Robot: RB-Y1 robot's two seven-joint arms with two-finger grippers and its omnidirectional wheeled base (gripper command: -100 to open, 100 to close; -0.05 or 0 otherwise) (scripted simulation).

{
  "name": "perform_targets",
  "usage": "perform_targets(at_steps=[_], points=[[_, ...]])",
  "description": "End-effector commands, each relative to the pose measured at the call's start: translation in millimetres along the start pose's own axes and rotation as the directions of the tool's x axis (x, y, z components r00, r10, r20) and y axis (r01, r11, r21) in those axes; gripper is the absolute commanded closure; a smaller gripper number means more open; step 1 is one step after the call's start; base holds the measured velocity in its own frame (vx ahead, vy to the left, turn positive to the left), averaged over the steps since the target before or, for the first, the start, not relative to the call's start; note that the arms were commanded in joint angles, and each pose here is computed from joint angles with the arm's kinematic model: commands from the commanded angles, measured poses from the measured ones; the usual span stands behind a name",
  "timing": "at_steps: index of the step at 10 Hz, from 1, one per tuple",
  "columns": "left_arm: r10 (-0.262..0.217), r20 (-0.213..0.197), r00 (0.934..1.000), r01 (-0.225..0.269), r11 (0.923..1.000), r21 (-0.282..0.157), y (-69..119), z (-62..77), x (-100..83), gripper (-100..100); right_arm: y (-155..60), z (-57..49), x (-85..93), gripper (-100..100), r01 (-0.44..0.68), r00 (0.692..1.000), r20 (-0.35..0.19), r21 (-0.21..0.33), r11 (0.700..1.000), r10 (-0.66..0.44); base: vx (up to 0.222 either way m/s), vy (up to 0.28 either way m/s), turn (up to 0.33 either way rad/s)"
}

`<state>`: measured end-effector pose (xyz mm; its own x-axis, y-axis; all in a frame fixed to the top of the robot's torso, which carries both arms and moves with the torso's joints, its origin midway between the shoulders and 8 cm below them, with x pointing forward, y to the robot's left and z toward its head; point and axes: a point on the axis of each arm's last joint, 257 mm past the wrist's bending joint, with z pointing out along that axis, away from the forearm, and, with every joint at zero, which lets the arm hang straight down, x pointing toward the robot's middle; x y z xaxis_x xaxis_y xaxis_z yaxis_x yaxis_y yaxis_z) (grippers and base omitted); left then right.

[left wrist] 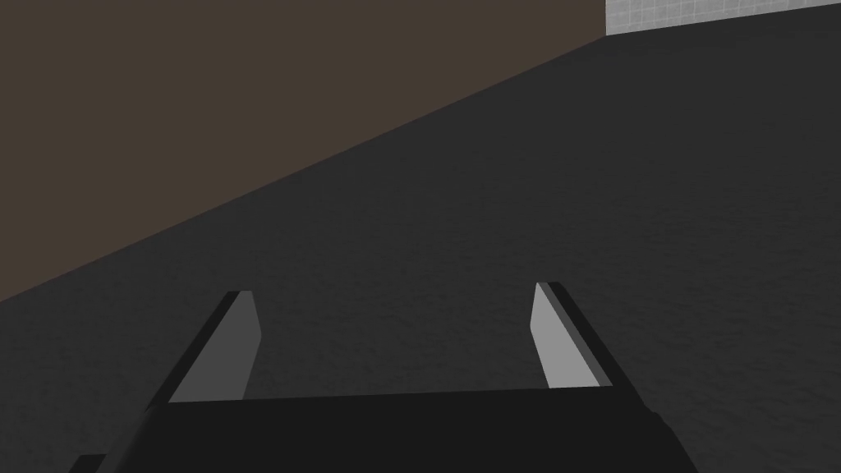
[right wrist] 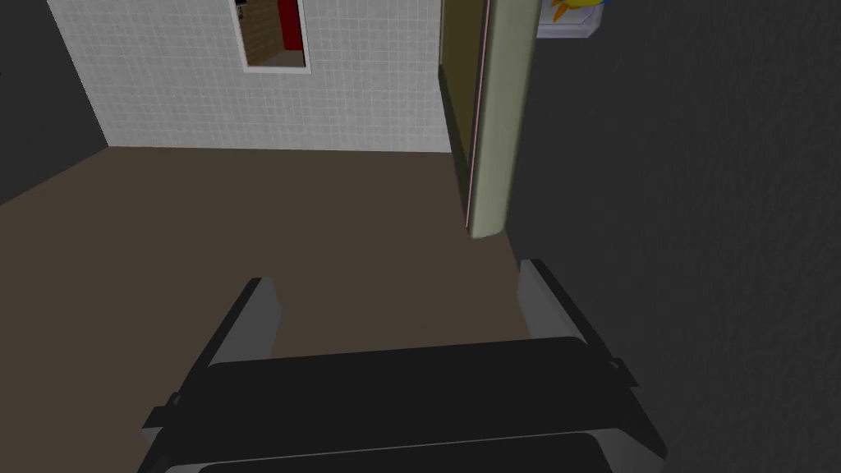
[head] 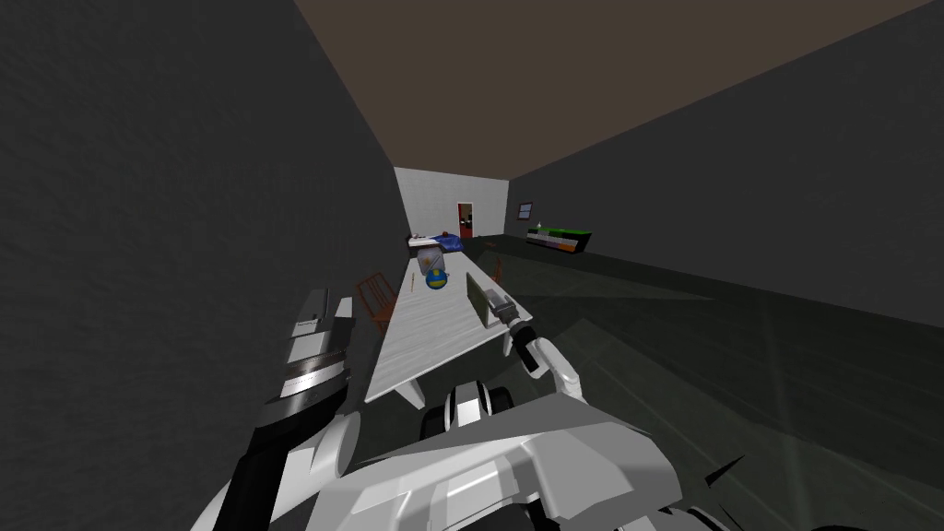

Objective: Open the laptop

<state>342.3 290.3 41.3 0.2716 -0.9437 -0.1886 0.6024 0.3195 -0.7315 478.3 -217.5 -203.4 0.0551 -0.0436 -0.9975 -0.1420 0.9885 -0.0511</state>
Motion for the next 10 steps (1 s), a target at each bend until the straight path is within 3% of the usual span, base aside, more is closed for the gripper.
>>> perform_targets(at_steps=[1,4,8,9,10], points=[[0.0,0.0,1.0,0.0,1.0,0.0,0.0,0.0,0.0,0,-8.1,4.3,12.1,-100,0.101,0.994,-0.033,0.021,0.995,-0.101,-0.002,0.068,-0.002],[0.0,0.0,1.0,0.0,1.0,0.0,0.0,0.0,0.0,0,-17.5,9.8,25.6,-100,0.225,0.972,-0.072,0.04,0.974,-0.222,0.0,0.075,0.001],[0.0,0.0,1.0,0.0,1.0,0.0,0.0,0.0,0.0,0,-37.4,17.5,42.0,-100,0.432,0.897,-0.132,0.058,0.9,-0.422,-0.007,0.083,0.001],[0.0,0.0,1.0,0.0,1.0,0.0,0.0,0.0,0.0,0,-37.4,17.5,41.9,-100,0.438,0.894,-0.132,0.057,0.897,-0.428,-0.014,0.062,0.0],[0.0,0.0,1.0,0.0,1.0,0.0,0.0,0.0,0.0,0,-42.1,18.9,44.0,-100,0.481,0.872,-0.142,0.059,0.875,-0.469,-0.022,0.044,0.001]])
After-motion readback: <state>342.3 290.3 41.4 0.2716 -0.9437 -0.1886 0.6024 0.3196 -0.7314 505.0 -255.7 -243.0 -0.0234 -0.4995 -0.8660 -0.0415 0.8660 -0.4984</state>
